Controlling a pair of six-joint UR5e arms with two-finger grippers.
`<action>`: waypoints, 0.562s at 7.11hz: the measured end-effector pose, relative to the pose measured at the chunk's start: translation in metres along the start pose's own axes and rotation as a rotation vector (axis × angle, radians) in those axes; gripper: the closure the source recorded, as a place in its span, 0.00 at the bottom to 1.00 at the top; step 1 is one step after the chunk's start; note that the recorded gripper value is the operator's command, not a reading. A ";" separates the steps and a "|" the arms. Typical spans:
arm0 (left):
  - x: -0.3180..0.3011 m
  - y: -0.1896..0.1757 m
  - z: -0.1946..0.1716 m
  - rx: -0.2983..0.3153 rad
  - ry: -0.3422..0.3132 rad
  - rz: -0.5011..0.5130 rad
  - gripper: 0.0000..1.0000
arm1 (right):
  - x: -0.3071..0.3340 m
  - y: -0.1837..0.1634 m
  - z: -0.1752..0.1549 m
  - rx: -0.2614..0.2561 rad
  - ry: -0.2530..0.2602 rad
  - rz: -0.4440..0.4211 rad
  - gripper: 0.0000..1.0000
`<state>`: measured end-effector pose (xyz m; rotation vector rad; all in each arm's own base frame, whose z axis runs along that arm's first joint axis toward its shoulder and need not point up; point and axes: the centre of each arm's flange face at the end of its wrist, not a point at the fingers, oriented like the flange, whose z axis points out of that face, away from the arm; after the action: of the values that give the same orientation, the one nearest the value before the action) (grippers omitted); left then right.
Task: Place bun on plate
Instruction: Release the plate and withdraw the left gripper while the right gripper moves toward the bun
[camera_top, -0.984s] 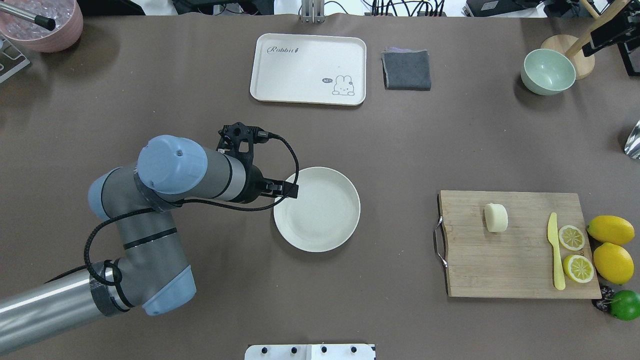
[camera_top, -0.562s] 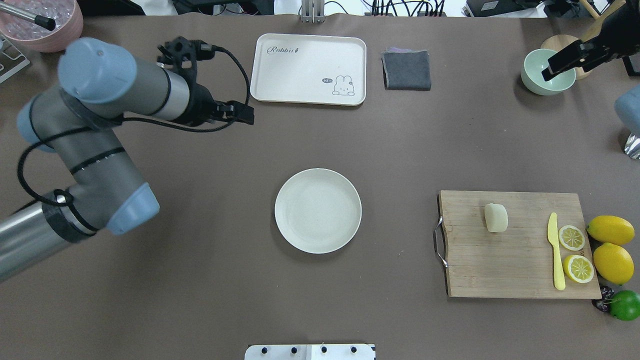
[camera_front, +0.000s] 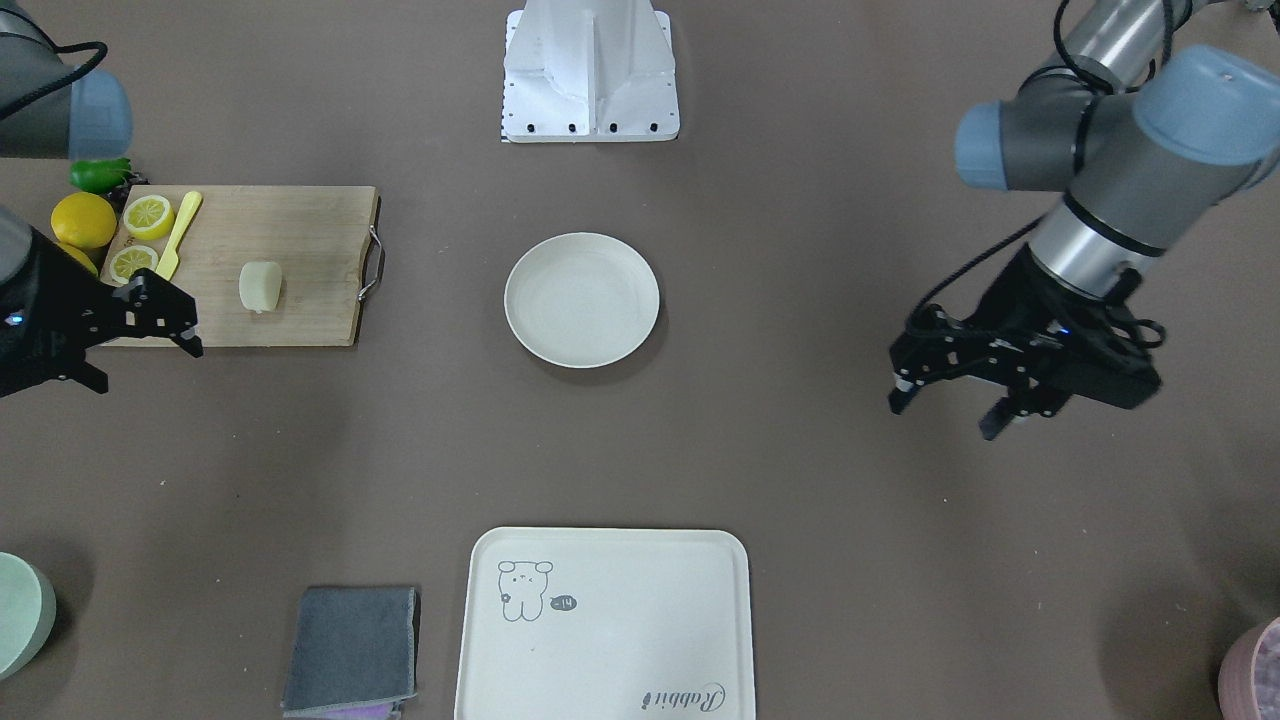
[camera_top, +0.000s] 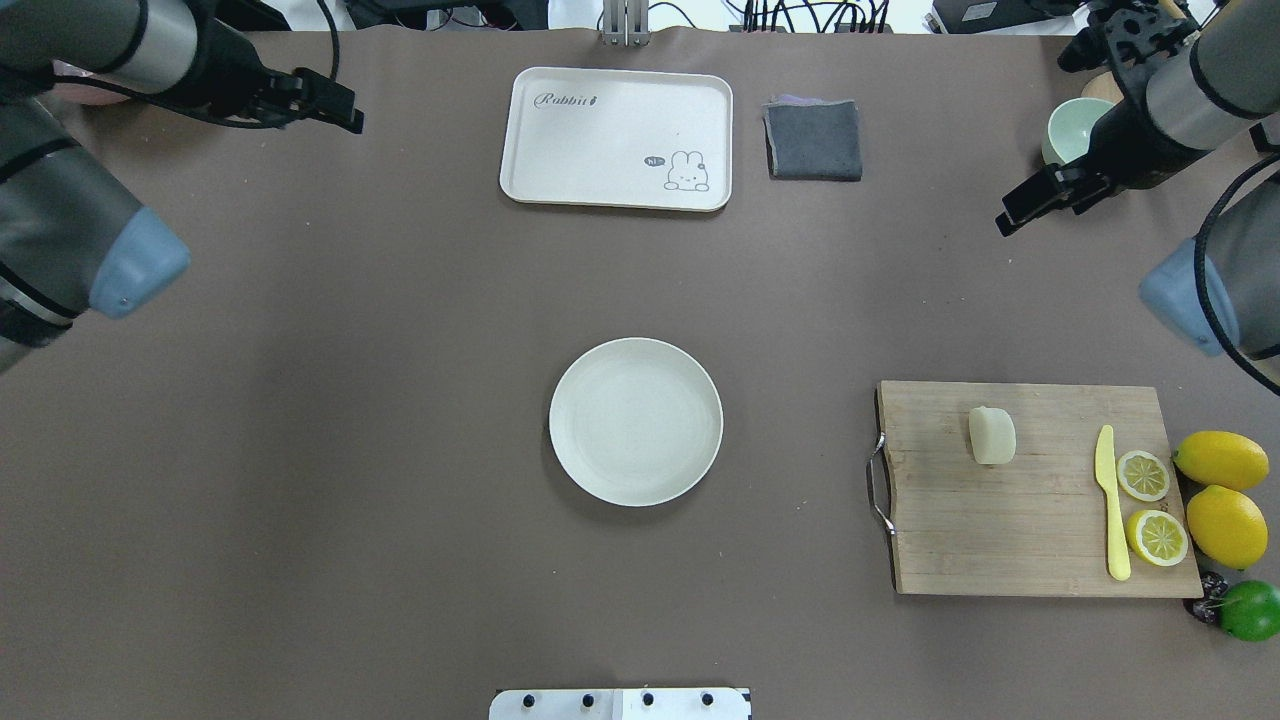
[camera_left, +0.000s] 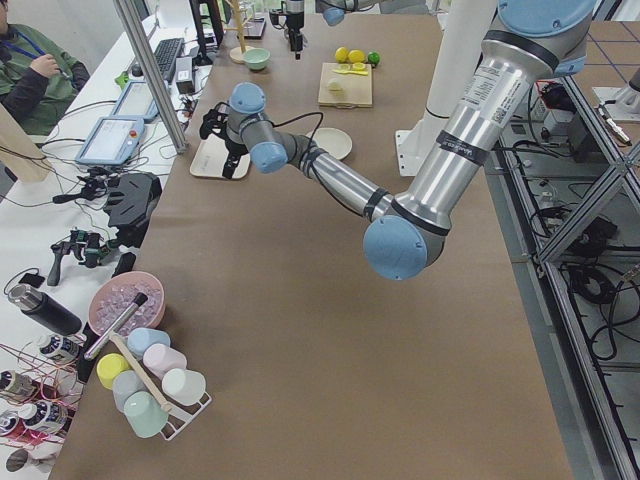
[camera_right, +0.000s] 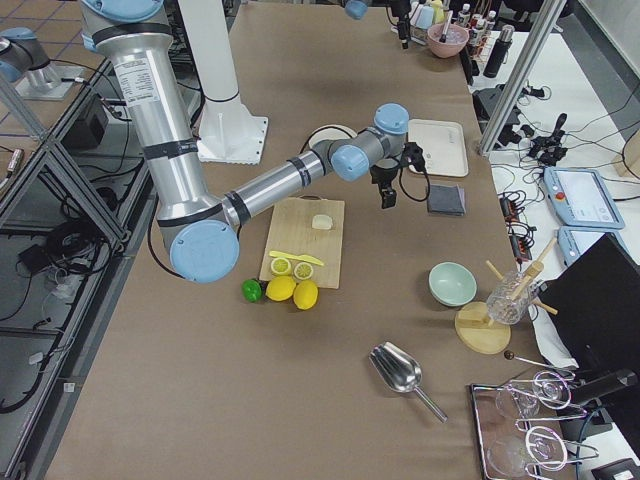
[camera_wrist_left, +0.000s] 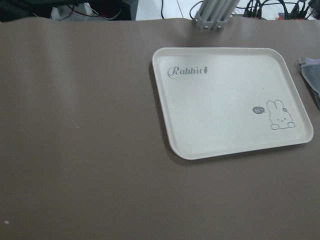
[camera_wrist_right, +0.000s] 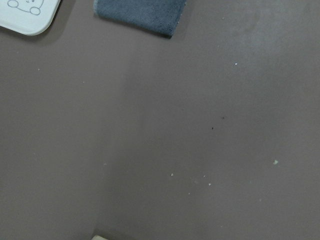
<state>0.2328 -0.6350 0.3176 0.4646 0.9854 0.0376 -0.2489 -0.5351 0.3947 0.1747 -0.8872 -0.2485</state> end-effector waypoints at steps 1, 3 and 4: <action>-0.022 -0.009 -0.005 0.008 -0.023 0.009 0.02 | -0.003 0.016 0.020 -0.029 0.008 0.028 0.00; -0.041 -0.018 -0.013 0.022 -0.049 0.034 0.02 | 0.015 0.061 0.045 -0.076 0.026 0.059 0.00; -0.045 -0.020 -0.015 0.027 -0.055 0.041 0.02 | 0.020 0.078 0.054 -0.086 0.026 0.081 0.00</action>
<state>0.1916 -0.6580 0.3384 0.5080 0.9232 0.0486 -0.2675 -0.4684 0.4631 0.0618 -0.8539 -0.2078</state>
